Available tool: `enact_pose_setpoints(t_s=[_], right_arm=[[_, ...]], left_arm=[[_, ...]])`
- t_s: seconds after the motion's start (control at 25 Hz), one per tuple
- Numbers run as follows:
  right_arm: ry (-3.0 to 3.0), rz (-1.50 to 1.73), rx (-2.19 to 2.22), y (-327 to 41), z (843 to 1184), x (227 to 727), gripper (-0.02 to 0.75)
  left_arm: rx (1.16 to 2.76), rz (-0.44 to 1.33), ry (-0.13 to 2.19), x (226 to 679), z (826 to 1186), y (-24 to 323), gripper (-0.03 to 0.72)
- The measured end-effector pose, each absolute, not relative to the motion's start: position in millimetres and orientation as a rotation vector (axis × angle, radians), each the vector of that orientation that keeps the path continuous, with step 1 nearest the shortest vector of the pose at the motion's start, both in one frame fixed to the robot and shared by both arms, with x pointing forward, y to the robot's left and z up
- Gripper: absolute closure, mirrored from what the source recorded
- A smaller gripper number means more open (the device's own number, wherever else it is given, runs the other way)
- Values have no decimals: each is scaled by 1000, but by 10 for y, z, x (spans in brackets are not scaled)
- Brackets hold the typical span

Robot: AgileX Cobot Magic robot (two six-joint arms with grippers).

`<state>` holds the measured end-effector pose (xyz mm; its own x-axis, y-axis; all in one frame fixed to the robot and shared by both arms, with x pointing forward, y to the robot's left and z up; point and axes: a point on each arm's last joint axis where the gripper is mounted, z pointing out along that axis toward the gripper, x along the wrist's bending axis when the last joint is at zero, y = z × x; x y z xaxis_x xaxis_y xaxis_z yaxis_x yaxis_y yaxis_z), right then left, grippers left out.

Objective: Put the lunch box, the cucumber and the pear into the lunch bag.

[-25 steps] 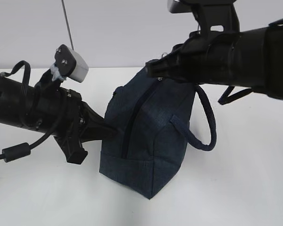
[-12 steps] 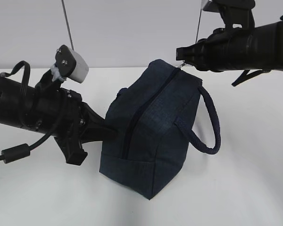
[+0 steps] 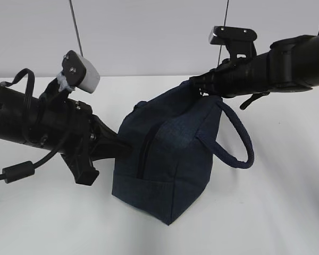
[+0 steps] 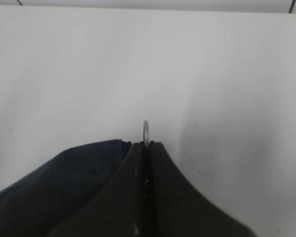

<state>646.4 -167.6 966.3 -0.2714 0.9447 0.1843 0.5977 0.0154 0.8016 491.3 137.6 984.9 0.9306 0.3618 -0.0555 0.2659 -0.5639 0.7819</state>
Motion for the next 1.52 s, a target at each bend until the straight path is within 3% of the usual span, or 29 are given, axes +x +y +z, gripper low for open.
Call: enact_pose_setpoints(t_s=[0.28, 0.36, 0.52, 0.64, 0.8, 1.0, 1.32, 1.52], right_arm=[[1905, 1177, 1565, -1656, 9661, 6488, 703], [1908, 1215, 1538, -1639, 9742, 6477, 608], [1883, 1261, 1446, -1656, 10032, 6419, 326], [1864, 1273, 1339, -1681, 10286, 6351, 241], [1798, 1334, 1251, -1715, 10686, 6207, 221], [1783, 1397, 1154, -1663, 11007, 5816, 216], [1885, 1269, 1208, -1648, 10691, 4920, 237], [2005, 1637, 1250, -1528, 10719, 4447, 239]], left_arm=[[2191, 127, 489, 4919, 9848, 1379, 690], [2184, 112, 518, 4919, 9848, 1379, 647], [2197, 97, 562, 4909, 9850, 1398, 439], [2234, 101, 573, 4855, 9914, 1443, 347], [2298, 84, 610, 4731, 10040, 1532, 330], [2381, 168, 744, 4562, 10262, 1736, 394], [2276, 494, 1098, 4286, 10722, 2138, 404], [2214, 538, 1111, 4032, 10927, 2256, 404]])
